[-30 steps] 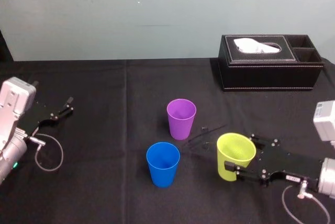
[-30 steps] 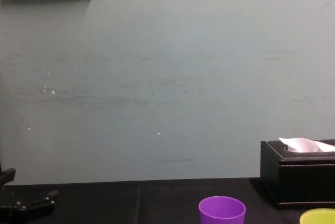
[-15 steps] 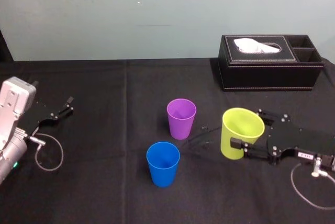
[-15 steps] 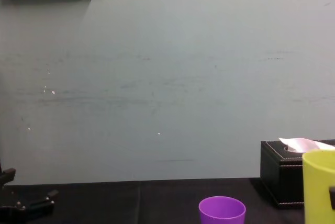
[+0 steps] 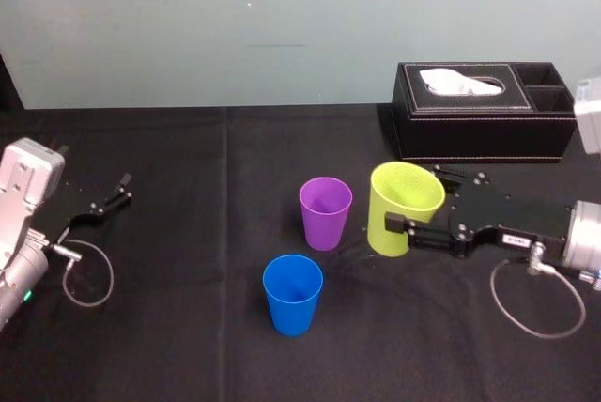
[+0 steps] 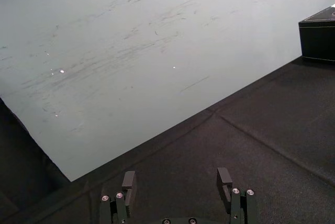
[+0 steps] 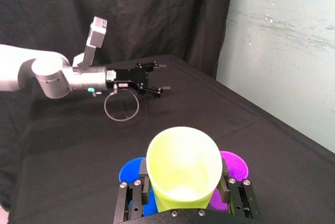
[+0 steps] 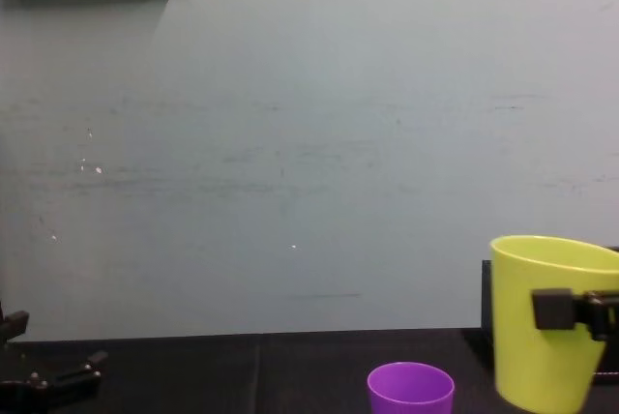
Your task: Stack the three plastic cups sequentially using one hand.
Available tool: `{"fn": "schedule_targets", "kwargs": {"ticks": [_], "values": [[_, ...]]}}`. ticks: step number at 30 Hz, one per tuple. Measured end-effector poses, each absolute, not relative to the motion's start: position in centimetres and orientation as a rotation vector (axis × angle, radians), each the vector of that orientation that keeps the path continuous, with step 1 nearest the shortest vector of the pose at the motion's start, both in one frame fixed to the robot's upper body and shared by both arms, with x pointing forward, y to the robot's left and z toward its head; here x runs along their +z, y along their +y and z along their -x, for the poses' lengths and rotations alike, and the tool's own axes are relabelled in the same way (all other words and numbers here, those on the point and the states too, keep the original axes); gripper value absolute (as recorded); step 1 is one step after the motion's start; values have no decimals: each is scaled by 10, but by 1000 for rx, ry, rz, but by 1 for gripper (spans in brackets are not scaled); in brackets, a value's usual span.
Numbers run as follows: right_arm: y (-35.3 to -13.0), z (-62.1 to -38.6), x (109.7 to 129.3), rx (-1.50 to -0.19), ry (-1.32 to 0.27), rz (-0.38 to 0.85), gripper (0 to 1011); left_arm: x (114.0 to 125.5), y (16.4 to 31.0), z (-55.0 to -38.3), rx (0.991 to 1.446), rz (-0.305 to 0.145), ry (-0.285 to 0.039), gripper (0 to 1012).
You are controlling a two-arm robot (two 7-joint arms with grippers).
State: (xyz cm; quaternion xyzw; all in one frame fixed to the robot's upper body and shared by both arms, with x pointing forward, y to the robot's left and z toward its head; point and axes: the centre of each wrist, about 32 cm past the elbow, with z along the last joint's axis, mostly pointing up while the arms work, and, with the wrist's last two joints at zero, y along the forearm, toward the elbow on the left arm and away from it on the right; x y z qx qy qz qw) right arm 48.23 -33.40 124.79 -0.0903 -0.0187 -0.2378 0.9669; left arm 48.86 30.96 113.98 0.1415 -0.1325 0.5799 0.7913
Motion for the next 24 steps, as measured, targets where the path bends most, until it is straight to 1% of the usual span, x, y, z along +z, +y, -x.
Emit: {"fn": "schedule_targets", "kwargs": {"ticks": [13, 24], "values": [[-309, -514, 1253, -469, -16, 198, 735, 1140, 310, -489, 1248, -305, -285, 1011], [-296, -529, 1254, -483, -26, 223, 735, 1140, 310, -489, 1248, -304, -285, 1011]]}}
